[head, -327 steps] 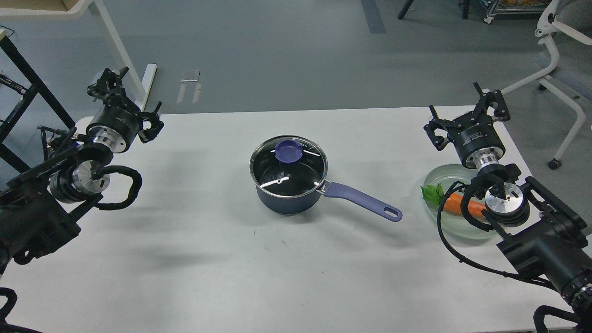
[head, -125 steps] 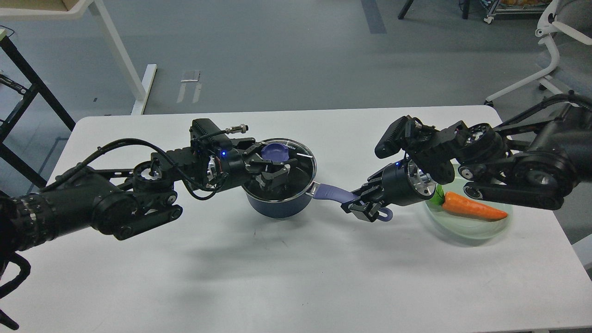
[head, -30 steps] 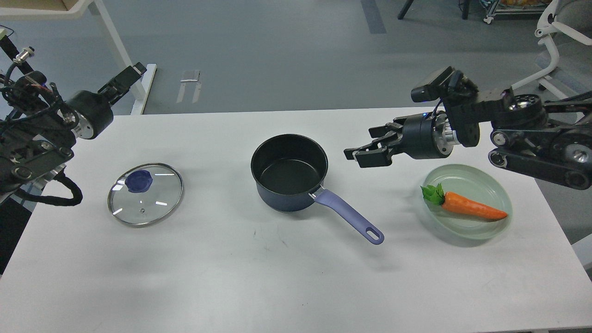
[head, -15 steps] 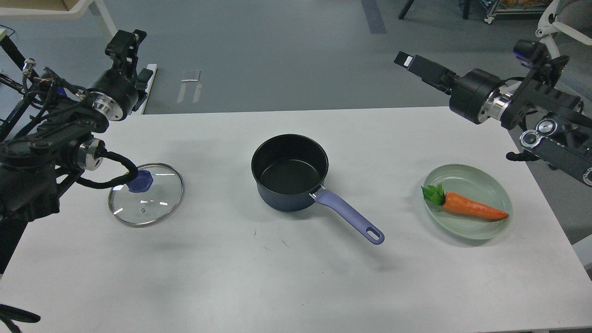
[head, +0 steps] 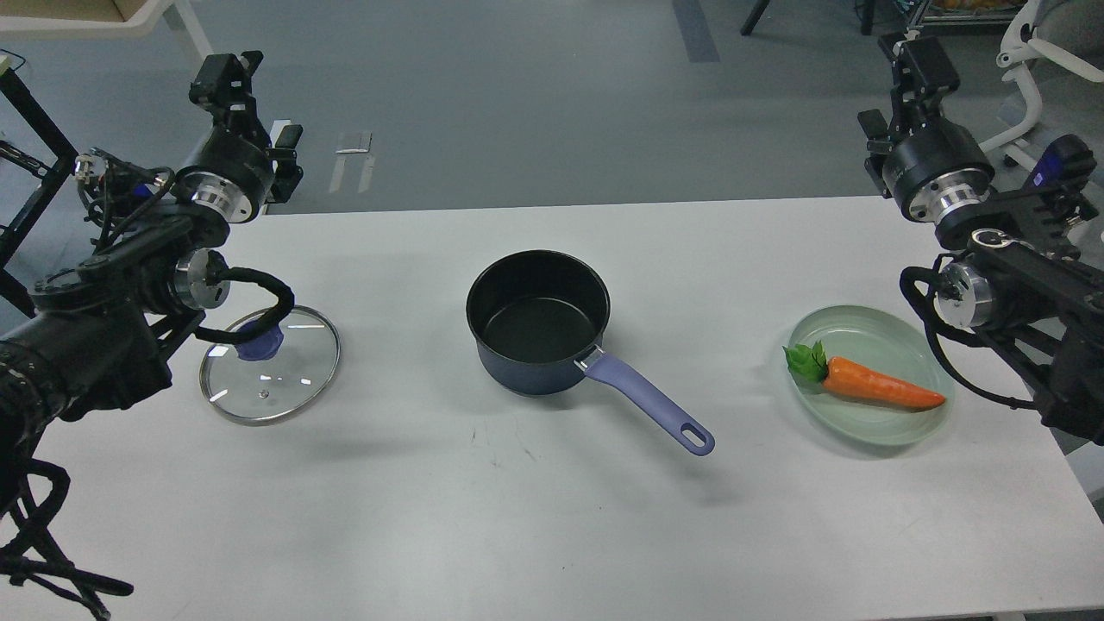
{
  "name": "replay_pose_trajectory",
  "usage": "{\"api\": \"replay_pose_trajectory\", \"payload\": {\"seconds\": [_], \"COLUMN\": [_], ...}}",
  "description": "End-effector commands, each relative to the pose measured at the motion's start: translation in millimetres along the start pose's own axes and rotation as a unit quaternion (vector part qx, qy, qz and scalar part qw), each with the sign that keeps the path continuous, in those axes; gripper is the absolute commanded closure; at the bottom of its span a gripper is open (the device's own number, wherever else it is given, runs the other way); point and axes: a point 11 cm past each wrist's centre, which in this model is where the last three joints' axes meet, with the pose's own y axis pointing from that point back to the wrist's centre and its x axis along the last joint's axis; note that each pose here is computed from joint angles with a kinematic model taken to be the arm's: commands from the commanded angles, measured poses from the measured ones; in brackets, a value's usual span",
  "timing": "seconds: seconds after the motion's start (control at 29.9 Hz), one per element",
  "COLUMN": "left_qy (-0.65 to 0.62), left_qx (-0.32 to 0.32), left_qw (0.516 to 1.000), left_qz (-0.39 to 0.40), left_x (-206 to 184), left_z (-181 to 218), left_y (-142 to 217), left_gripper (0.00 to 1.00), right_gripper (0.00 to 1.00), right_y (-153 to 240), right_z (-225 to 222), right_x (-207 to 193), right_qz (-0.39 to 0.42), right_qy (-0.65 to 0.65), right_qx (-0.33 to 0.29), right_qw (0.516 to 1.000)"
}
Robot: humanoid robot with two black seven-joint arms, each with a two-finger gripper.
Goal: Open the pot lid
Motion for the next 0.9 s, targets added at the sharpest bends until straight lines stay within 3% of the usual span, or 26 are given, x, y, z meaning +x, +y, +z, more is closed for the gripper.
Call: {"api": "replay_pose_trajectory", "payload": {"seconds": [0.0, 0.27, 0.64, 0.87], "left_qy": [0.045, 0.1, 0.172, 0.172], "left_qx": [0.006, -0.007, -0.029, -0.026], "left_qw": [0.999, 0.995, 0.984, 0.985], "left_qz": [0.007, 0.021, 0.02, 0.02], "left_x": [-7.8, 1.6, -0.6, -5.2], "left_z": [-15.2, -18.4, -10.6, -10.1], "left_y": [3.0, 9.0, 6.5, 5.8], "left_gripper": [0.01, 0.01, 0.01, 0.01], "right_gripper": [0.01, 0.03, 0.01, 0.01], "right_y": [-2.6, -1.7, -2.8, -3.2], "right_z": [7.2, 45.9, 60.1, 54.9], "right_x": [-10.2, -14.5, -8.7, -7.3], "right_qz": [0.026, 0.086, 0.027, 0.017], "right_qy": [-0.061, -0.219, -0.385, -0.395], "right_qx": [-0.006, -0.057, -0.023, -0.009], "right_qw": [0.998, 0.97, 0.922, 0.918]}}
